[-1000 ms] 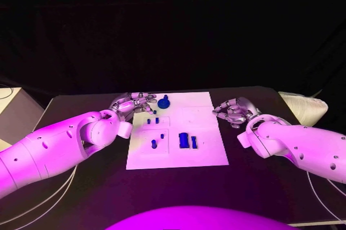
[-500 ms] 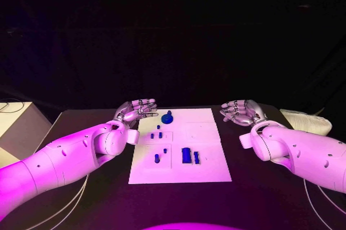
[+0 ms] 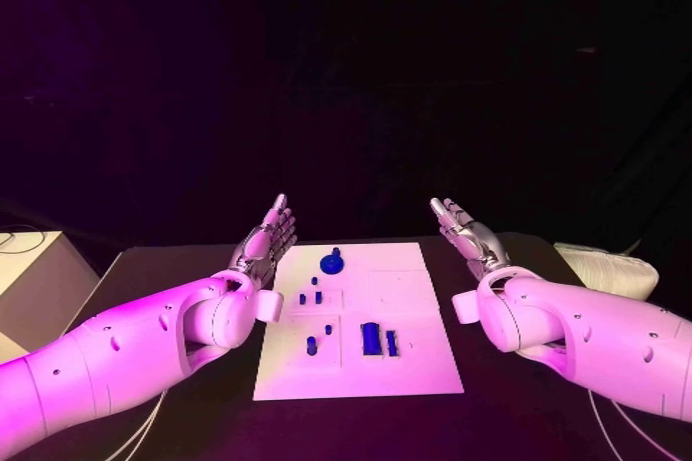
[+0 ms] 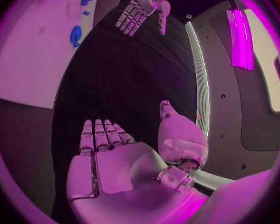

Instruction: Assemble the parts on the task board

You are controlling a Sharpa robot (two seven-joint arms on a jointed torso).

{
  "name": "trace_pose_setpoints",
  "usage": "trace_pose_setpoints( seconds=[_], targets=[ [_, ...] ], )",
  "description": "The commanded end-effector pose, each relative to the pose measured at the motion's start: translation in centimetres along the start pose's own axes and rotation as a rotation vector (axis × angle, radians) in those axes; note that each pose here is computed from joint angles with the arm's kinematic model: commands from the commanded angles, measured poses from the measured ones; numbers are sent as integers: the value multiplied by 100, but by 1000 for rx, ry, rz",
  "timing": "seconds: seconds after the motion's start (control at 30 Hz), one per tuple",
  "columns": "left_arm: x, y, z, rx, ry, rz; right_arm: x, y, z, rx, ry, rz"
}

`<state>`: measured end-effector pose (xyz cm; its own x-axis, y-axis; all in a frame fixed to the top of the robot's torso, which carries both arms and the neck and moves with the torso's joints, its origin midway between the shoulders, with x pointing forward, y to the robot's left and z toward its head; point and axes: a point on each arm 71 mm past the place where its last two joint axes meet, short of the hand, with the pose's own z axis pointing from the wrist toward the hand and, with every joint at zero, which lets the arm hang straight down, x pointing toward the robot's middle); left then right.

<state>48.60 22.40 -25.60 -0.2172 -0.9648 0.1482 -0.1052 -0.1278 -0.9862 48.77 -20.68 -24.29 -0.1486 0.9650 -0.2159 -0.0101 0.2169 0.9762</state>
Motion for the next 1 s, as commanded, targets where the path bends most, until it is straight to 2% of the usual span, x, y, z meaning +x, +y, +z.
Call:
trace_pose_setpoints(
  seconds=[0.03,0.2,0.4,1.0],
  targets=[
    [81,-119,-31,57,-132,44,34,85,-99,-14,-98,125],
    [262,-192,-105,76,-174,89,110,180,-200,-11,-123,201],
    [384,-240,-173,88,-204,124,137,216,-239,-8,-132,229],
    [405,-248,-186,90,-209,131,137,216,-239,-8,-132,229]
  ],
)
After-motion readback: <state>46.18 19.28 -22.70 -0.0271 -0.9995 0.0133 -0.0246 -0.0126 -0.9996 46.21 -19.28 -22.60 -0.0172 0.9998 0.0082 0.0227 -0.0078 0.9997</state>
